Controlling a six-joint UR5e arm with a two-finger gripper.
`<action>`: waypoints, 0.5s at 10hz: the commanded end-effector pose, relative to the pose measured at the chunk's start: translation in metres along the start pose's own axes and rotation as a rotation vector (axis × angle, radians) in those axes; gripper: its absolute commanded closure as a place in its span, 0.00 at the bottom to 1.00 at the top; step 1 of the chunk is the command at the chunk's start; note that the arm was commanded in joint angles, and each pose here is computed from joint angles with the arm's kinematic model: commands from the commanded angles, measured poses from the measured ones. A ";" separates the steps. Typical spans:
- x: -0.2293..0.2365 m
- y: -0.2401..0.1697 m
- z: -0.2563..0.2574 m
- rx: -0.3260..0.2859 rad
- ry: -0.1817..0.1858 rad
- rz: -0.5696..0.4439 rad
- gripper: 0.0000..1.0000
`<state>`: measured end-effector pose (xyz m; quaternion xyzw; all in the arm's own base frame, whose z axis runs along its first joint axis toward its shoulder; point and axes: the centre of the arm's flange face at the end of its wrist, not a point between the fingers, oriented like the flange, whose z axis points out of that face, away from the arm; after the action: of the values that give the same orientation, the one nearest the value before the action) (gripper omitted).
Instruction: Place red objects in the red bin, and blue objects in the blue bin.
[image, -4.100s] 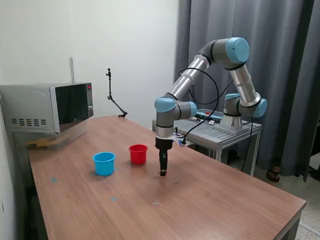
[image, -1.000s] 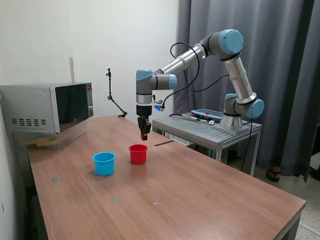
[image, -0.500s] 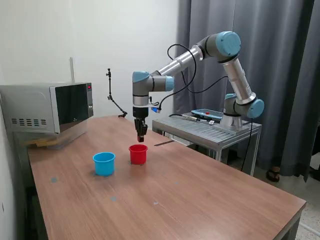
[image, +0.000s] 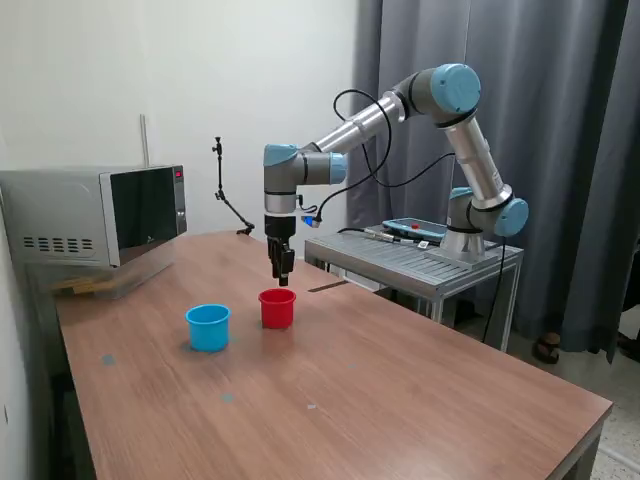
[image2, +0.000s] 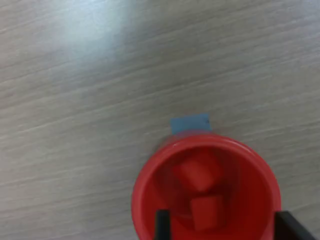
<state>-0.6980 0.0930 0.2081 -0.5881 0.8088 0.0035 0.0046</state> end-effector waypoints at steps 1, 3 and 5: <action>0.004 -0.001 0.001 0.002 -0.001 -0.007 0.00; 0.010 -0.002 -0.006 -0.007 -0.001 -0.023 0.00; 0.023 -0.019 -0.043 0.061 0.003 -0.120 0.00</action>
<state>-0.6940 0.0785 0.2274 -0.6109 0.7916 -0.0064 0.0118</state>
